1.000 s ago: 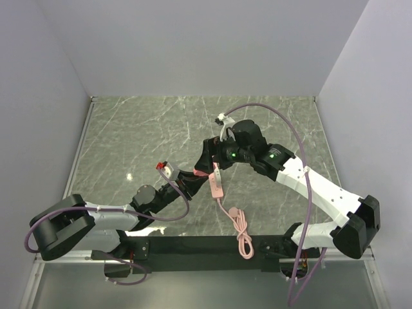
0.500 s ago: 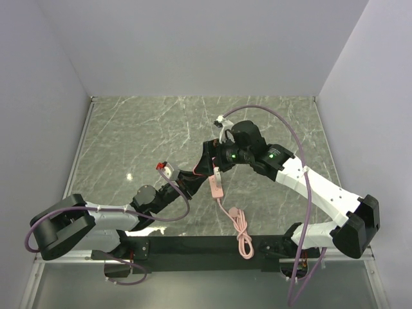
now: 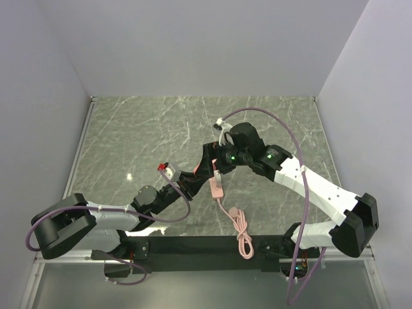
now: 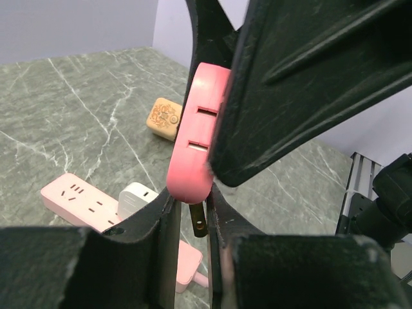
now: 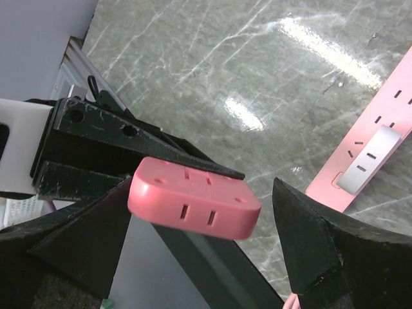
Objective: Insert the plug
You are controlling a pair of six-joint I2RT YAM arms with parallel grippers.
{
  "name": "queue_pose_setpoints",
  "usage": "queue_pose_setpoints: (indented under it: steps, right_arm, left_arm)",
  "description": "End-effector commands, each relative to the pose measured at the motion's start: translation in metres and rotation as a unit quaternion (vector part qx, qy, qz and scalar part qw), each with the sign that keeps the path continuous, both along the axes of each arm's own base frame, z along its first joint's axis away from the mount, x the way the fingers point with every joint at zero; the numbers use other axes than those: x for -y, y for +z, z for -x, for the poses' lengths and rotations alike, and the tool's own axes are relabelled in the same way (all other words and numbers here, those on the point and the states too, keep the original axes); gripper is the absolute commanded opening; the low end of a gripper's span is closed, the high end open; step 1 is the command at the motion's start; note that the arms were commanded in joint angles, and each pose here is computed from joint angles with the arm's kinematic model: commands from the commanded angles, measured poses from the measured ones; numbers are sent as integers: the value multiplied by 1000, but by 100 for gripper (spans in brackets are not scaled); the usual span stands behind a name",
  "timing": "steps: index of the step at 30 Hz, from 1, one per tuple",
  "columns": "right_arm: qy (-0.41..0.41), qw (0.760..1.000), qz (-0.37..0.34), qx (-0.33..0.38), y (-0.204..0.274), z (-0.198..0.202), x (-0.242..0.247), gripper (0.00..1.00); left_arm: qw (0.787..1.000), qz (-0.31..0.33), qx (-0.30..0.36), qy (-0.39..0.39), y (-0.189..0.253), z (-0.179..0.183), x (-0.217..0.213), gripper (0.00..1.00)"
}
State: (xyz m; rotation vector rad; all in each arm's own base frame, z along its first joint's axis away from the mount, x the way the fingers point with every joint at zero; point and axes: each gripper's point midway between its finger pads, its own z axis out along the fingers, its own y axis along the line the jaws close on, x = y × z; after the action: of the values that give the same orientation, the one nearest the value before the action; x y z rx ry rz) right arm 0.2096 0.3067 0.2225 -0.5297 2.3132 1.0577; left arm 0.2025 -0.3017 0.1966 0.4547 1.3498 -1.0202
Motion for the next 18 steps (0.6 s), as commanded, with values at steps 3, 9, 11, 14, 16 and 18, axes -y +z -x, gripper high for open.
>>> queue_pose_setpoints:
  steps: [3, 9, 11, 14, 16, 18]
  right_arm:
    - [9, 1000, -23, 17, 16, -3, -10, 93]
    - [8, 1000, -23, 19, 18, -2, -8, 89]
    - [7, 1000, -23, 19, 17, -1, -7, 85]
    - [13, 999, -24, 15, 17, 1, -8, 63]
    - [15, 1000, -22, 12, 15, 1, -8, 47]
    - [17, 1000, -19, 8, 13, 3, -8, 36]
  left_arm:
    - [999, 36, 40, -2, 29, 3, 3, 1]
    - [999, 33, 39, -1, 27, 3, 4, 1]
    - [999, 31, 37, 1, 26, 3, 4, 1]
    - [999, 30, 36, 5, 25, 2, 4, 1]
    - [999, 29, 35, 7, 24, 1, 4, 1]
    - [999, 28, 31, 17, 24, -2, 3, 1]
